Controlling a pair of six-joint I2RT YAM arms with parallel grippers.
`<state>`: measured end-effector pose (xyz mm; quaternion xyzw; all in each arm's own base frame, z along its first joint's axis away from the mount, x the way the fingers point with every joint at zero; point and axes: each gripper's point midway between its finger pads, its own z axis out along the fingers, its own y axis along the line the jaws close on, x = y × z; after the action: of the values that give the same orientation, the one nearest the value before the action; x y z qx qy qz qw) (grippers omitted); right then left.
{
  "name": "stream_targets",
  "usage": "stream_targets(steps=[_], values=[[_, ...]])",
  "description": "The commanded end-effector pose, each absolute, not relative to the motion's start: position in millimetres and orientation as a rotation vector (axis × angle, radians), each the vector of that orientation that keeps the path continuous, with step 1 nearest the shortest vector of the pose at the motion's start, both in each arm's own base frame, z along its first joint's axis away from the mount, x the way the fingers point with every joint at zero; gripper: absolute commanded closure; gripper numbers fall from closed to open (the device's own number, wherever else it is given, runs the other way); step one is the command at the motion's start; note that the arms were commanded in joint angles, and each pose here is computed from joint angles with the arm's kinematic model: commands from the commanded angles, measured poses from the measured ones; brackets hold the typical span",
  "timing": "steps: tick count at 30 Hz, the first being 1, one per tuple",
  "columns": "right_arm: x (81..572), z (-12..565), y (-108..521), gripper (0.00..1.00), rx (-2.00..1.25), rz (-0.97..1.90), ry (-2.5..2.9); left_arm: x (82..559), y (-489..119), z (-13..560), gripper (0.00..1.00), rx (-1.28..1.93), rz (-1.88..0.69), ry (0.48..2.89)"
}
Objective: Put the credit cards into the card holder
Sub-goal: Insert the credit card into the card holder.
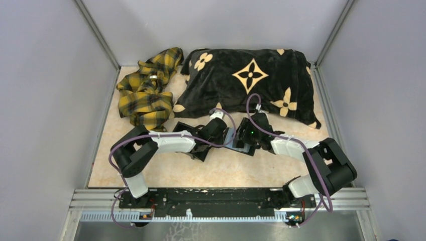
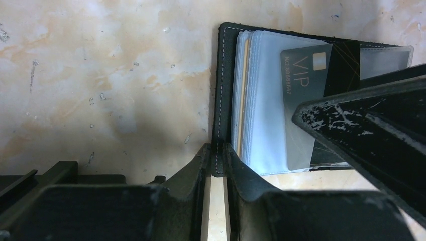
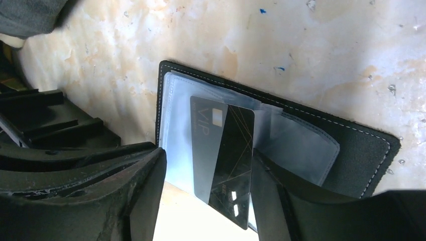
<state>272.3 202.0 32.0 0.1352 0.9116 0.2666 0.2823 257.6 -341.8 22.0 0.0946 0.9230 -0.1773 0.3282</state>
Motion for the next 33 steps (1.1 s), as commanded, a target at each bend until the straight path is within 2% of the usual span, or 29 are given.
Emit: stream_targets(steps=[1,8,23,33], values=[[233,-13,196,0.38,0.335,0.552,2.654,211,-315,-30,0.80,0.367,-0.371,2.613],[225,-22,200,0.37,0.331,0.500,2.696,204,-313,-33,0.82,0.370,-0.407,2.619],[206,-25,161,0.36,0.347,0.267,2.731,195,-303,-32,0.84,0.336,-0.437,2.615],[201,-18,158,0.36,0.375,0.324,2.682,188,-301,-35,0.85,0.325,-0.453,2.628]])
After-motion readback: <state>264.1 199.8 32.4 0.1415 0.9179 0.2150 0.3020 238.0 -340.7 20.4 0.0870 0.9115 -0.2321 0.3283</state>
